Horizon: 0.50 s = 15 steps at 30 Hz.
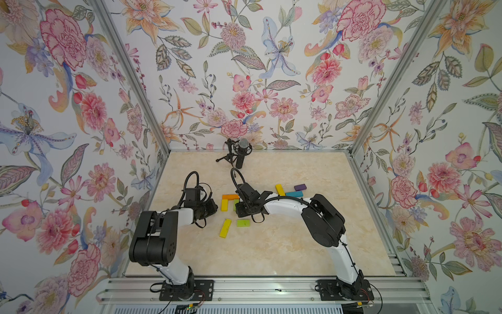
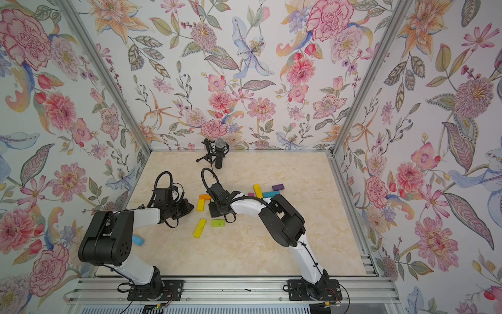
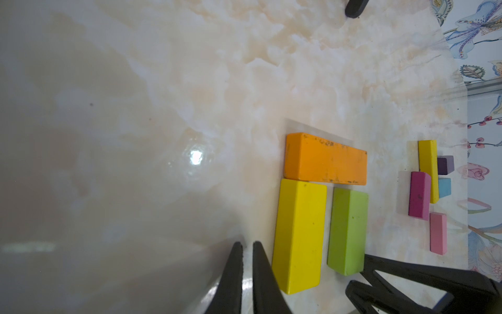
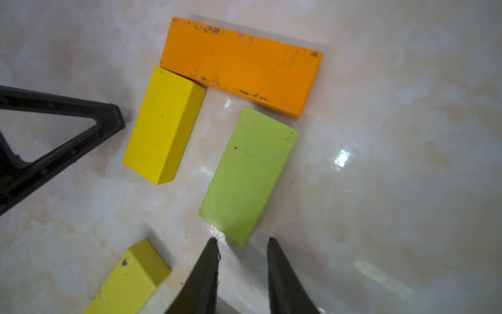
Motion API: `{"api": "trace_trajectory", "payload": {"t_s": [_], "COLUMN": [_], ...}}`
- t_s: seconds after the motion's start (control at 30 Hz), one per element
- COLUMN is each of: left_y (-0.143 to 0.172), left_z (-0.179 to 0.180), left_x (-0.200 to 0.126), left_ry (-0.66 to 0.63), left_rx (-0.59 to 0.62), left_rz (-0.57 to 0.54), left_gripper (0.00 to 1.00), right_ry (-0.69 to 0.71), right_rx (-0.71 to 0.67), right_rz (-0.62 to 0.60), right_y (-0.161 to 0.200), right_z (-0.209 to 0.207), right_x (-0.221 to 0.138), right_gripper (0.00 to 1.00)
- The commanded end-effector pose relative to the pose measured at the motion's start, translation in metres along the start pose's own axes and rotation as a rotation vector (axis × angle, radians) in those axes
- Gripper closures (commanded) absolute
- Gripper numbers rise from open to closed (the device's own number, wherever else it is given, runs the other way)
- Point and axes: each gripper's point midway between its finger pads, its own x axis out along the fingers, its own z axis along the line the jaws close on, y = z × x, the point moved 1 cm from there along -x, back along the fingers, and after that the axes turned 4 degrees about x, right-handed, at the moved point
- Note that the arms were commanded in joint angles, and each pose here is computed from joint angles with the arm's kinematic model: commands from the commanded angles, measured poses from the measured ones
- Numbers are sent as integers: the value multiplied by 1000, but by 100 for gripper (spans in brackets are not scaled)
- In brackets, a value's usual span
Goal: Assemble the letter p with building blocks
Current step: Adjust the building block at the center of the board.
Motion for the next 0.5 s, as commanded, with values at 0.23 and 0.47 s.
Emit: {"api": "trace_trajectory", "payload": {"t_s": [0.23,0.47], "left_y": [8,7], "left_z": [4,3], "left_x": [2,1], "left_ry": [-21,-20], "left_rx": [6,6], "left_rz": [27,25], "left_gripper": [87,87], "right_ry": [82,89], "right_rx": [23,24], "right_rz": [45,45], "right_y": [13,14], "right_z": [-25,-27], "right_x": [12,11], "right_gripper": [68,68]}}
